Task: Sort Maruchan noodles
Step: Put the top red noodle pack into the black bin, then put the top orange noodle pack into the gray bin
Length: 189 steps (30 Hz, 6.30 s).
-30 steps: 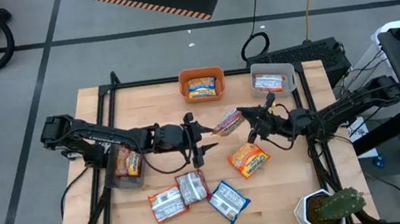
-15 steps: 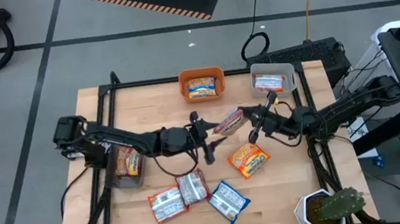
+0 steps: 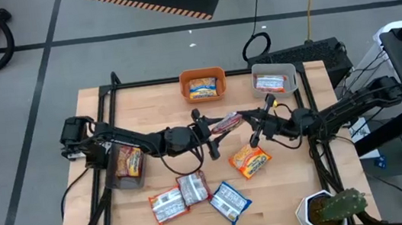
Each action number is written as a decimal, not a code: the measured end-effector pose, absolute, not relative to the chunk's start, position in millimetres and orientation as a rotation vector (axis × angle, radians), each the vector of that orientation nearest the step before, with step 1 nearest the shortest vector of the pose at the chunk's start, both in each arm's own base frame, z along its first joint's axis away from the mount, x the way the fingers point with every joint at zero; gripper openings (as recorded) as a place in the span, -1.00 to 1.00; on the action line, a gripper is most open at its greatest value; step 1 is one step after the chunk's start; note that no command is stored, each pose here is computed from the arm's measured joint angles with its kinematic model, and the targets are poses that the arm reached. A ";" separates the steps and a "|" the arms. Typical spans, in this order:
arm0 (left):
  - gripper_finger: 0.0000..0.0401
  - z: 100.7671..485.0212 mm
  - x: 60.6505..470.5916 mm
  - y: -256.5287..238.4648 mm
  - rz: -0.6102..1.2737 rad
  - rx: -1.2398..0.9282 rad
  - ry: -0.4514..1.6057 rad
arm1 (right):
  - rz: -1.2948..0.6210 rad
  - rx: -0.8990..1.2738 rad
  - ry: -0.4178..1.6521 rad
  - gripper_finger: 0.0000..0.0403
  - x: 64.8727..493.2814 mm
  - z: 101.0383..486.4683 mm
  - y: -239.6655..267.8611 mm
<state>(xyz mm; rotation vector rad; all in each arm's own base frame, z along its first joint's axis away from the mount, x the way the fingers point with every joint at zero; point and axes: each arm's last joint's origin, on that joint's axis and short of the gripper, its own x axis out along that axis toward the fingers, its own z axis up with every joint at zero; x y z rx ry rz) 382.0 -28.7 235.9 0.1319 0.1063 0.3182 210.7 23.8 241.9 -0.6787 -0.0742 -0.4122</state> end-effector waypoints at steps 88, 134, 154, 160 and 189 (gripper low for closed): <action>-0.27 287.1 117.7 -64.3 0.132 -0.349 1.702 | -0.581 -0.717 -0.046 -0.64 185.9 261.9 38.9; 0.27 273.8 144.5 -50.8 0.271 0.110 1.616 | -0.575 -0.695 -0.051 -0.64 186.1 261.5 39.1; 0.27 274.4 158.9 -41.5 0.683 -0.153 1.318 | -0.572 -0.647 -0.064 -0.64 186.2 261.4 39.0; 0.27 280.3 184.4 -57.0 0.573 -0.080 0.992 | -0.557 -0.498 -0.112 -0.64 186.4 264.5 41.0; 0.27 238.1 225.0 -66.8 0.384 0.065 0.557 | -0.219 -0.076 0.460 -0.57 191.2 249.4 72.8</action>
